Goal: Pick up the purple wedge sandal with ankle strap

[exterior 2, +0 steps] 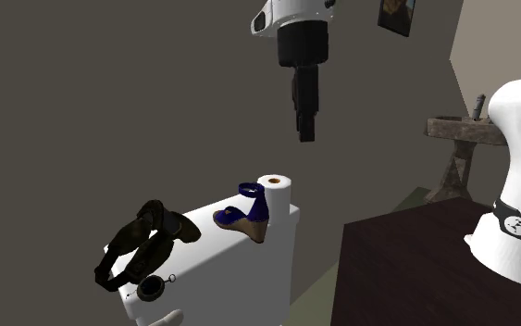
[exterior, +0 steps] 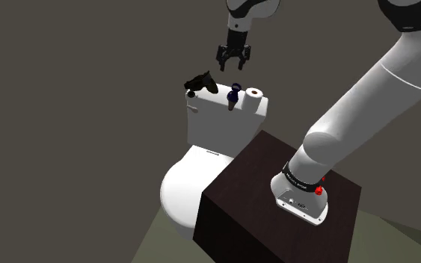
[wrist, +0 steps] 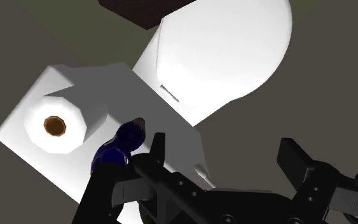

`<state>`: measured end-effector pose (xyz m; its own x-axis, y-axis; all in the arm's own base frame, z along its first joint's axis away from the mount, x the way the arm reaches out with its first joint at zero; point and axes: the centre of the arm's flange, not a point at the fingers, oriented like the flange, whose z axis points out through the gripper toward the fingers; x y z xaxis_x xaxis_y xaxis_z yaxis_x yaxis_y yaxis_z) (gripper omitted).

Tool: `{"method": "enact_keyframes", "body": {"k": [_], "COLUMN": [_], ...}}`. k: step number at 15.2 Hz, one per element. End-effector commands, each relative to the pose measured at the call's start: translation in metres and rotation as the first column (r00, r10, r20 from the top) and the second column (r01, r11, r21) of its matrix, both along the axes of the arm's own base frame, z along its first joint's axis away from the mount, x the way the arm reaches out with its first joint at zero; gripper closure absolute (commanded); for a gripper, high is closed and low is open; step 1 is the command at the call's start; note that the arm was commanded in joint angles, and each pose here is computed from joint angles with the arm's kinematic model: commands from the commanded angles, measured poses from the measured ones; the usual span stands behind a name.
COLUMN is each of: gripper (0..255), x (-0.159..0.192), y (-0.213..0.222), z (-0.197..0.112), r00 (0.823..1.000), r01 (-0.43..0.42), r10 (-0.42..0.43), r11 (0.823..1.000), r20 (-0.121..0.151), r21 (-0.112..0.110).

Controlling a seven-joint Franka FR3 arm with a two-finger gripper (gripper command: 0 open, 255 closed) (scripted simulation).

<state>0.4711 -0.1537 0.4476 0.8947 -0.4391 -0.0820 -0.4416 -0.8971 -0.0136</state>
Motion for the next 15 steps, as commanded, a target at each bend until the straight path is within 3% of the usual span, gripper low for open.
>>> {"method": "enact_keyframes", "body": {"k": [1, 8, 15], "gripper": [0, 0, 0], "x": [0.016, 0.053, 0.078], "y": [-0.017, -0.086, -0.161], "z": [-0.016, -0.067, -0.118], "r00": [0.999, 0.984, 0.949], "r01": [0.036, 0.159, 0.277], "r10": [-0.037, -0.163, -0.288], "r11": [0.999, 0.986, 0.956], "r20": [-0.019, -0.078, -0.132], "r21": [-0.010, -0.048, -0.093]}}
